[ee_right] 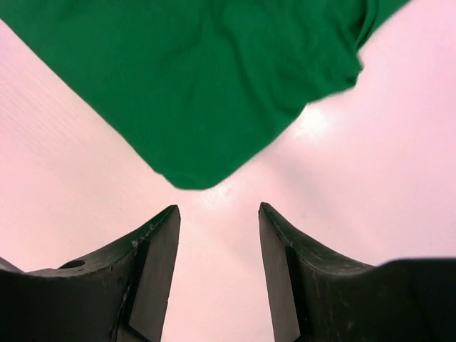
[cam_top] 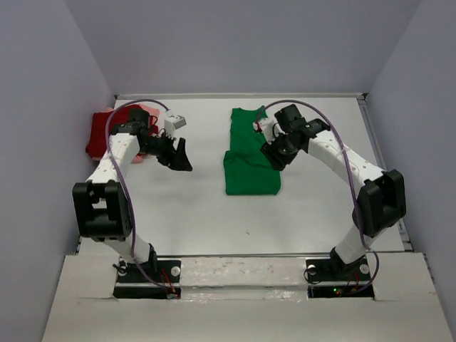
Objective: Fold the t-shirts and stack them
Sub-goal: Fold the tshirt
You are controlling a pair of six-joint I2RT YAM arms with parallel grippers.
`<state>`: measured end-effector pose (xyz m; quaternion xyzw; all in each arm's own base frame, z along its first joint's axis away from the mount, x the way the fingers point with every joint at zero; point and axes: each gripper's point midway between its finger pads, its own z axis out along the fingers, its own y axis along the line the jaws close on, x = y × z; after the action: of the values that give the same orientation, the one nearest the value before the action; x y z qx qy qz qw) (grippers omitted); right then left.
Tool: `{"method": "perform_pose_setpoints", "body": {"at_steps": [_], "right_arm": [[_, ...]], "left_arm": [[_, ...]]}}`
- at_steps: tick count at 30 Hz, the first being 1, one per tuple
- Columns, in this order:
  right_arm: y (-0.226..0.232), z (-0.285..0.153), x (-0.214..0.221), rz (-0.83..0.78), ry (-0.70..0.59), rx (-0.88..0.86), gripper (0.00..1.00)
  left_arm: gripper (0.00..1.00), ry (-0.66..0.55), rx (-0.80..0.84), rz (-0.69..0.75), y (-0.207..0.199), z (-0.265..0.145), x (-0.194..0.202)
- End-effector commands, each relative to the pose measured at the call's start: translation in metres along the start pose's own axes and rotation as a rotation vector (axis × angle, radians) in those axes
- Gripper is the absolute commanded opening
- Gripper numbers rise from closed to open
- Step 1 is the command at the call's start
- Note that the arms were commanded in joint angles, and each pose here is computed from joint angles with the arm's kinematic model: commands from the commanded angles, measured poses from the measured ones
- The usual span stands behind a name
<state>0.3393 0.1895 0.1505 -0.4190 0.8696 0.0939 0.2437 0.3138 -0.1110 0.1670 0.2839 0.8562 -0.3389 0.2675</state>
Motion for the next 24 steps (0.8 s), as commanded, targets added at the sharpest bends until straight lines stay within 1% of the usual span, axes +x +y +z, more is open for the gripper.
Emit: {"method": "perform_pose_setpoints", "body": {"at_steps": [1, 2, 3, 5, 6, 7, 9, 14, 17, 20, 24], "right_arm": [[-0.010, -0.015, 0.025, 0.082, 0.011, 0.093, 0.55], [-0.008, -0.011, 0.040, 0.127, 0.036, 0.089, 0.55], [-0.008, -0.011, 0.046, 0.154, 0.037, 0.081, 0.55], [-0.014, -0.011, 0.062, 0.241, 0.045, 0.071, 0.56], [-0.016, -0.010, 0.067, 0.267, 0.049, 0.070, 0.56], [-0.018, -0.009, 0.072, 0.288, 0.052, 0.070, 0.55], [-0.022, -0.007, 0.083, 0.330, 0.060, 0.070, 0.55], [-0.016, 0.005, 0.090, 0.374, 0.064, 0.012, 0.56], [-0.015, 0.014, 0.092, 0.393, 0.080, -0.024, 0.54], [-0.014, 0.021, 0.088, 0.395, 0.084, -0.058, 0.53], [-0.009, 0.025, 0.082, 0.404, 0.086, -0.111, 0.52]], "left_arm": [[0.80, 0.075, 0.283, -0.076, -0.041, 0.036, 0.024], [0.80, 0.090, 0.316, -0.082, -0.045, 0.042, 0.027], [0.80, 0.085, 0.351, -0.081, -0.048, 0.046, 0.024], [0.80, 0.118, 0.410, -0.110, -0.047, 0.056, 0.029], [0.80, 0.109, 0.446, -0.122, -0.050, 0.059, 0.027], [0.77, 0.114, 0.463, -0.129, -0.050, 0.062, 0.028], [0.76, 0.123, 0.487, -0.144, -0.048, 0.072, 0.032], [0.66, 0.185, 0.493, -0.141, -0.049, 0.093, 0.040], [0.65, 0.216, 0.492, -0.144, -0.053, 0.105, 0.044], [0.58, 0.255, 0.492, -0.155, -0.052, 0.117, 0.051], [0.55, 0.294, 0.510, -0.161, -0.055, 0.130, 0.055]]}}
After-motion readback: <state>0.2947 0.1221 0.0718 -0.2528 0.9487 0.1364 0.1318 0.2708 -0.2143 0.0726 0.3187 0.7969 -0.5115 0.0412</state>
